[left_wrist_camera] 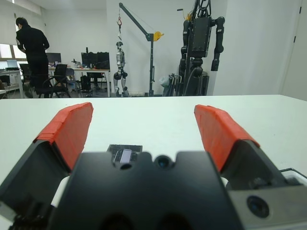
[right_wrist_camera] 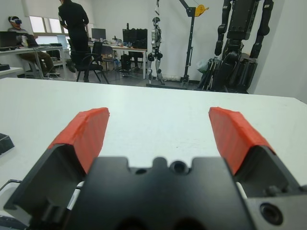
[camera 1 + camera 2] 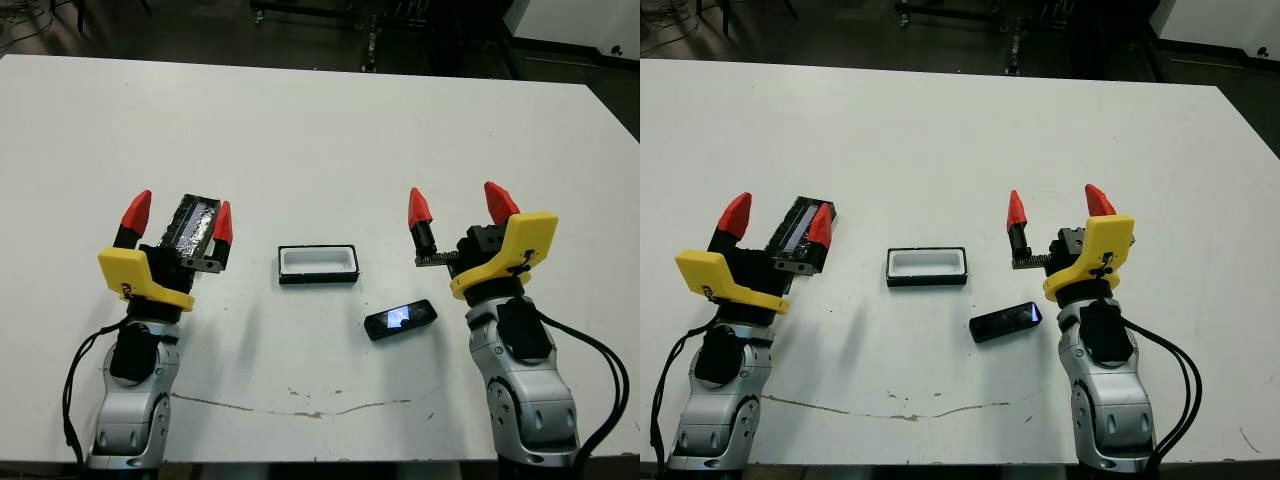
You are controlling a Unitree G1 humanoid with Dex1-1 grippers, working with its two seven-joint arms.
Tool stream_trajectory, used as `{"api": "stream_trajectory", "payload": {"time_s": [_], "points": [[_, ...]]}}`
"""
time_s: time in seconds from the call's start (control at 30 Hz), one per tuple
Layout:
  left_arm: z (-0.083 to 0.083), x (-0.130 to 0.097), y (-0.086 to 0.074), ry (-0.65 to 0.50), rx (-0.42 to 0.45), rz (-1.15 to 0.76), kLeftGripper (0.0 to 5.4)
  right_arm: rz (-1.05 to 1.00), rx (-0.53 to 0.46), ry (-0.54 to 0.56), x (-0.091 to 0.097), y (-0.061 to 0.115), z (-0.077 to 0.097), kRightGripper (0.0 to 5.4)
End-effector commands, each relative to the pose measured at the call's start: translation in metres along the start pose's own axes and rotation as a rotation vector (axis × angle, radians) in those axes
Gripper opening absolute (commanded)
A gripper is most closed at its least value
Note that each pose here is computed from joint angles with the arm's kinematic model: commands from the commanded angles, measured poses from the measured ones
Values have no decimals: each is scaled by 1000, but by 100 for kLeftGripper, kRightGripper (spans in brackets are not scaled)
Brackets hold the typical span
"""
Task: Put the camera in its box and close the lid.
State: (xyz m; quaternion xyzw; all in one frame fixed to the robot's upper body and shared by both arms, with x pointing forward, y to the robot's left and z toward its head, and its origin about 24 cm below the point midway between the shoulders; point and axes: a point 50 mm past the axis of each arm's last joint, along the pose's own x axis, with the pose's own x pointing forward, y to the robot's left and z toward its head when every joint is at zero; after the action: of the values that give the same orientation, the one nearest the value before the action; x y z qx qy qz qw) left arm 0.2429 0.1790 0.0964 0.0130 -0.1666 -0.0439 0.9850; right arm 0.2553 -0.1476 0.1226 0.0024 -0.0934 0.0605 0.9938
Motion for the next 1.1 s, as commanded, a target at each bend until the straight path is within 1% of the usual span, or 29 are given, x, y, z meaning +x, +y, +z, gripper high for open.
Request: {"api": "stream_trajectory", "payload": {"time_s": [0.03,0.17,0.3,0.4,0.53,0.7,0.83,0.9,0.97,1.1], "points": [[-1,0,1,11,5,1,539,-8,-3,18,-1,-2,-3,540],[-2,0,0,15,-5,-5,539,-10,2,22,-2,-3,-3,540],[-2,-1,0,12,16,-3,539,-6,-5,30,-3,-3,-4,540],[-2,-1,1,11,23,3,539,6,-10,18,-2,-2,-3,540],[-2,-1,1,12,-4,0,539,65,-19,-22,2,-7,4,540],[-3,-2,1,14,-10,2,539,173,-76,-70,9,-21,21,540],[-3,-2,1,14,-1,11,539,317,-112,-56,17,-35,36,540],[-3,-2,1,15,-1,11,539,416,-129,-26,23,-44,45,540],[-3,-2,1,15,-8,9,539,492,-154,32,30,-54,54,540],[-3,-3,1,18,11,5,539,640,-242,115,43,-68,68,540]]}}
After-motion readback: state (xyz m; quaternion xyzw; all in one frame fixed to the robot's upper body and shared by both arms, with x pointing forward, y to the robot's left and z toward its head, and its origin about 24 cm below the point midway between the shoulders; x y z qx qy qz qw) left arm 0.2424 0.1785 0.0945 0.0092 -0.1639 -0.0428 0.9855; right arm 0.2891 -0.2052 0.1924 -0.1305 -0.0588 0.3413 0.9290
